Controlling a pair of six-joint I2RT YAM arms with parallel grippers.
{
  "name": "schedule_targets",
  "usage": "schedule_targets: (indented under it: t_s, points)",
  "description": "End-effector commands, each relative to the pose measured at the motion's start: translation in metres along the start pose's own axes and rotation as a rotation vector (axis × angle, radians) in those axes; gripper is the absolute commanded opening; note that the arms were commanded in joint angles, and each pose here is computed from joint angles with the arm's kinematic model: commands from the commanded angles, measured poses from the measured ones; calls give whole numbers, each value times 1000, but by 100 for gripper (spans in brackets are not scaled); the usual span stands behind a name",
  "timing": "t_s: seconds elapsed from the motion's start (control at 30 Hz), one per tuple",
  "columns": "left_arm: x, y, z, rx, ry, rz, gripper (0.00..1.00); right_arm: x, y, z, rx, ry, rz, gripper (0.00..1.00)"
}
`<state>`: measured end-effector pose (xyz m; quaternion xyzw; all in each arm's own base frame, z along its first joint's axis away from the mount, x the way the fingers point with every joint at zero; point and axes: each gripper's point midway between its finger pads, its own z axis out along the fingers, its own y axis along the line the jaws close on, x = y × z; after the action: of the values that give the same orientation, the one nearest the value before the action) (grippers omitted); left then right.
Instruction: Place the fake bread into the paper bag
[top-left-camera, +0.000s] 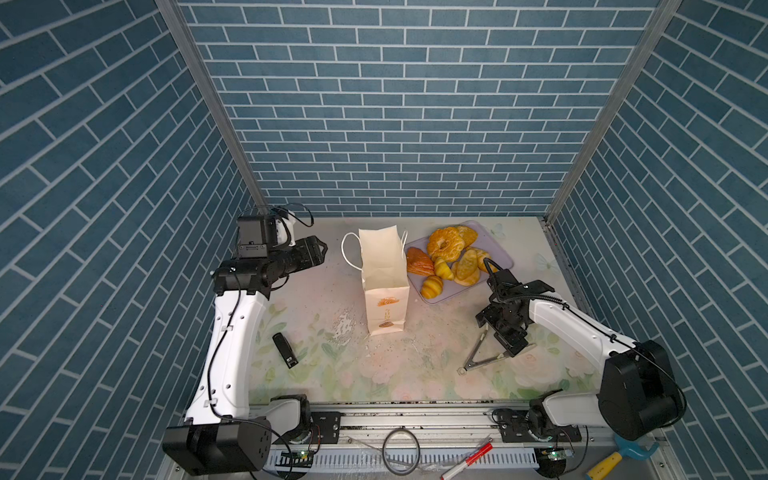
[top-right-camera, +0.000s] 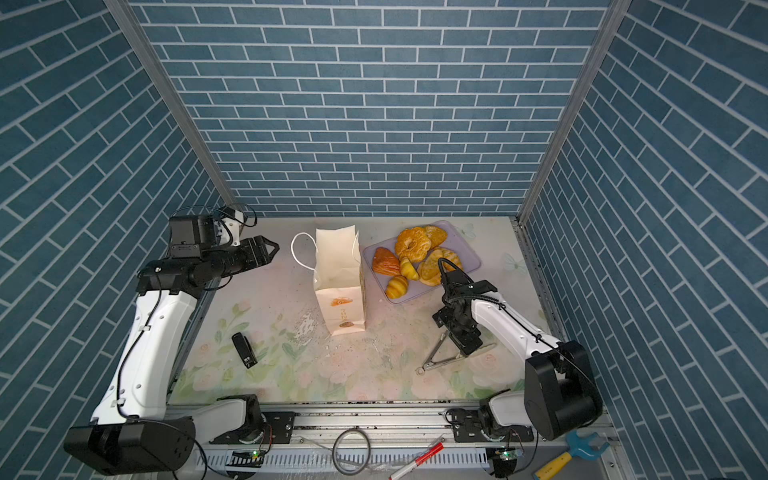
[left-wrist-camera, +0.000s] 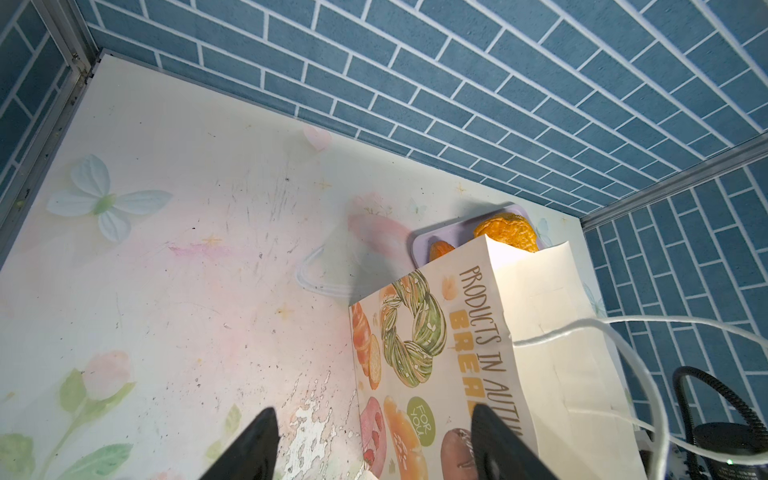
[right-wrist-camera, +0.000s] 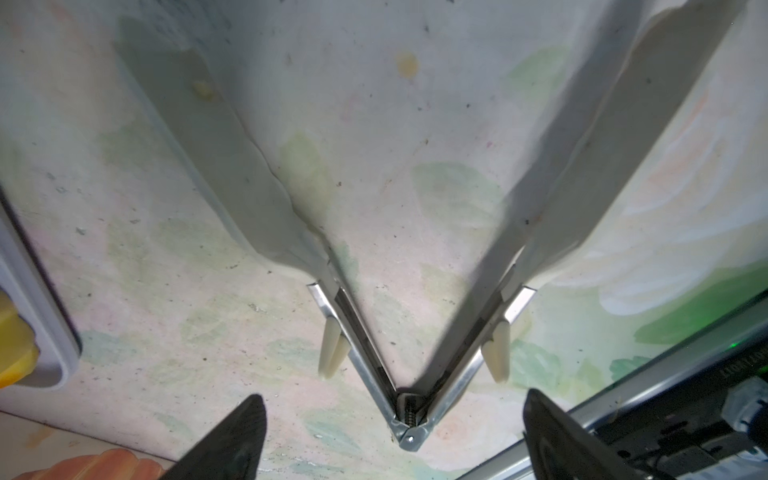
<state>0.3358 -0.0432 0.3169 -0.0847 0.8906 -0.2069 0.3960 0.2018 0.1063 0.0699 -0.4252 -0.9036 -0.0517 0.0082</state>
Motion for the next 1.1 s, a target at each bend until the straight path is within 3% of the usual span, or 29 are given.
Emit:
schedule_targets:
  t_s: [0.0,0.5,0.77,0.9,1.07]
  points:
    - [3,7,1,-26,16,1,75,4,-11,7,38,11,50,97]
    - [-1,10,0,-51,6,-8,75,4,-6,28,54,16,27,96]
    - [1,13,0,-67,-2,-15,75,4,-10,38,60,33,29,87]
    - [0,13,2,-61,-3,-25,75,-1,-1,37,23,27,-1,76]
    - [4,15,2,-69,10,-26,75,-10,4,32,14,17,-22,73]
